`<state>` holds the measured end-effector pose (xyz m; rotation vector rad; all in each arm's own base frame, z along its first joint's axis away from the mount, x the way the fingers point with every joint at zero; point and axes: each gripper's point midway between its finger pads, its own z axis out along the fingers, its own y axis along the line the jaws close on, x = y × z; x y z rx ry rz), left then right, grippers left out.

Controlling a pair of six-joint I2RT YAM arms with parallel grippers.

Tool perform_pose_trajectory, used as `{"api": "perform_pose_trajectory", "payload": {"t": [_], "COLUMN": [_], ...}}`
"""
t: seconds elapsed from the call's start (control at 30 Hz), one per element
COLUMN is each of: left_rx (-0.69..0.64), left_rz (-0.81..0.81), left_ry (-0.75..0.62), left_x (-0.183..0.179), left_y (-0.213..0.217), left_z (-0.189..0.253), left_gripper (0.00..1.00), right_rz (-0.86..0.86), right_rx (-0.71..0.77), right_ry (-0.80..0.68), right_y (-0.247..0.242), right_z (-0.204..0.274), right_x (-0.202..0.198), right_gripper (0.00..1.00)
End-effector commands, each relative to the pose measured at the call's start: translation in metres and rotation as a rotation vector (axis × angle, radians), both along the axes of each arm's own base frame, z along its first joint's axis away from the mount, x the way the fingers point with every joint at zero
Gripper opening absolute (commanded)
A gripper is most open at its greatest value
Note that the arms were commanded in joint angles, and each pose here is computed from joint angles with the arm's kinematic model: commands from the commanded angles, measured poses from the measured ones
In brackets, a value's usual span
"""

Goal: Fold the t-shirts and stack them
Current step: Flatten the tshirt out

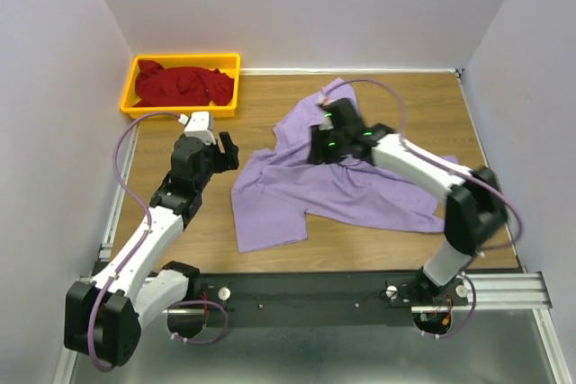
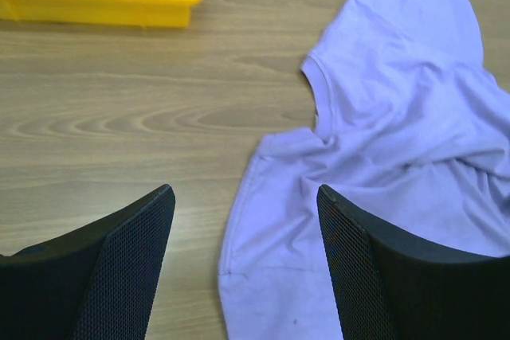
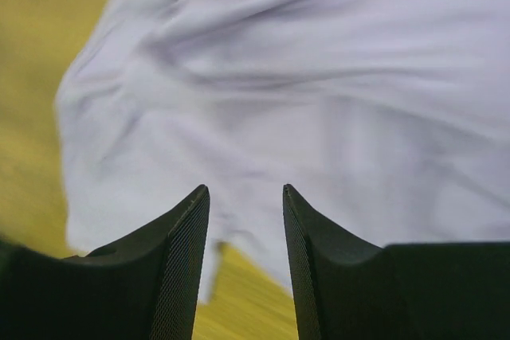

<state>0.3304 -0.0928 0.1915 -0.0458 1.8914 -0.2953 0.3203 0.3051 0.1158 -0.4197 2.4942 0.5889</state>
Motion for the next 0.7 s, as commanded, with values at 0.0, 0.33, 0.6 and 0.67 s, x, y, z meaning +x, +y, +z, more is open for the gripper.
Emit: {"api": "perform_pose_trajectory", "payload": {"t": [0.0,0.33,0.6,0.67], "left_rx": [-0.047,0.045,0.086,0.084], "left_rz": [-0.190,-0.338,-0.360,-0.357], "left_ry": [0.077,0.417,0.581,0.582], "left_x": [-0.003,-0.010,-0.022,-0.022], "left_y": [-0.037,-0.072,-0.073,-0.073], "left_z": [-0.005,-0.087,-0.139,-0.140], "left_gripper": [0.79,0.73,0.71,0.71], "right_rz": [-0.288,-0.653,-0.888,-0.954], "right_rx": [-0.109,-0.272,-0.230,-0.221], "right_ry": [-0.029,-0.029,0.002,-0.013], "right_y": [-0.112,-0.242,-0.295,-0.314], "right_z": [-0.006,-0.031,-0.041,-0.039], "right_x": [0.016,0.010,0.021,0.024], "right_gripper": [0.49,0.49,0.50,0.50]}}
